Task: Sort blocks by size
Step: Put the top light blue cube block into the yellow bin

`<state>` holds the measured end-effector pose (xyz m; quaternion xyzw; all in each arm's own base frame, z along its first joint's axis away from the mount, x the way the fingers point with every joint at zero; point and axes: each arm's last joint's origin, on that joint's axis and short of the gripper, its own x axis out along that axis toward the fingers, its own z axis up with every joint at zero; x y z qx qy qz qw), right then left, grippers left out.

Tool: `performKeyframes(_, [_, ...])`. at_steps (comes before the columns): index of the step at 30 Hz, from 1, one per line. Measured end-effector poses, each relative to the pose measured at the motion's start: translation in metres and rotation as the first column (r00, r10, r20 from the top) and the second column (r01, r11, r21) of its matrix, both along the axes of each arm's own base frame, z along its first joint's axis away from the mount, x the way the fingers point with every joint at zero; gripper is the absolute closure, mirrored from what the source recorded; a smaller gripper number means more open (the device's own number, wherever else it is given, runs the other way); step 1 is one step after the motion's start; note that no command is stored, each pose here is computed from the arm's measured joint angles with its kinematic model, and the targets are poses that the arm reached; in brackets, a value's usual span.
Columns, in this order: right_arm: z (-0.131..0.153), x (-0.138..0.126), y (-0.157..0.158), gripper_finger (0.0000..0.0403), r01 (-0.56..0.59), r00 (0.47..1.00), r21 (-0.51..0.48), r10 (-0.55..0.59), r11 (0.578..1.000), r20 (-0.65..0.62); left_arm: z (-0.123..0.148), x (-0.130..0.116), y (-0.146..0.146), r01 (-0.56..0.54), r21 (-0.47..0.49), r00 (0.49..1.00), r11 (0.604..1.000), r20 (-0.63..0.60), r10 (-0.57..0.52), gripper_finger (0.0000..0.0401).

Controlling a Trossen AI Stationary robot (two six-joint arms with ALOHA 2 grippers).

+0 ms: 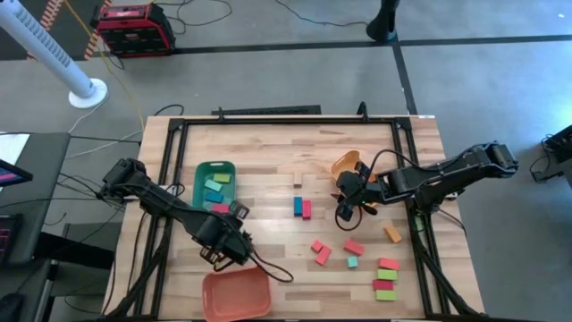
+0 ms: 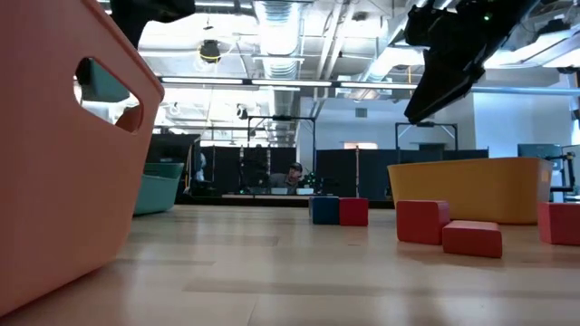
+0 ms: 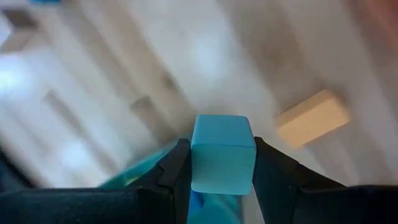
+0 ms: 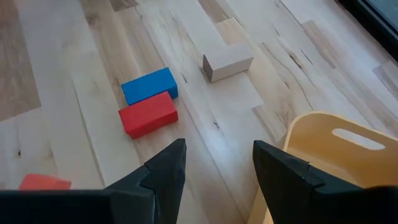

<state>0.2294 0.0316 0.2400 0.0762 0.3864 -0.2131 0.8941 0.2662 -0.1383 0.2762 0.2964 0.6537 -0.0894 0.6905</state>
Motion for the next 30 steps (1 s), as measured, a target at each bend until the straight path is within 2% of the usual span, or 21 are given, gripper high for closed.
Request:
performKeyframes(2, [0.0, 0.0, 0.0, 0.0186, 0.001, 1.0, 0.0, -0.001, 1.0, 0.0, 0.001, -0.003, 0.002, -0.02, 0.03, 1.0, 0.999, -0.01, 0.02, 0.0273])
performKeyframes(6, [0.0, 0.0, 0.0, 0.0186, 0.001, 1.0, 0.0, -0.001, 1.0, -0.003, 0.007, -0.008, 0.005, -0.037, 0.021, 0.999, 0.999, 0.024, 0.036, 0.0273])
performKeyframes(13, [-0.003, -0.003, -0.001, 0.0186, 0.003, 0.999, -0.006, -0.003, 1.0, -0.044, 0.027, -0.024, 0.02, -0.076, 0.032, 0.98, 0.997, 0.185, 0.069, 0.0273])
performKeyframes(17, [-0.003, -0.004, -0.001, 0.0186, 0.001, 0.999, -0.009, -0.002, 1.0, -0.05, 0.043, -0.031, 0.028, -0.081, -0.002, 0.944, 0.997, 0.321, 0.077, 0.0273])
performKeyframes(22, [-0.004, -0.005, -0.003, 0.0186, 0.002, 0.997, -0.032, -0.004, 0.999, -0.077, 0.053, -0.035, 0.041, -0.03, -0.036, 0.881, 0.999, 0.472, 0.044, 0.0273])
performKeyframes(30, [-0.007, -0.01, -0.013, 0.0186, 0.037, 0.988, -0.065, -0.046, 0.997, -0.145, 0.041, -0.021, 0.08, 0.012, 0.031, 0.805, 0.999, 0.592, -0.028, 0.0273])
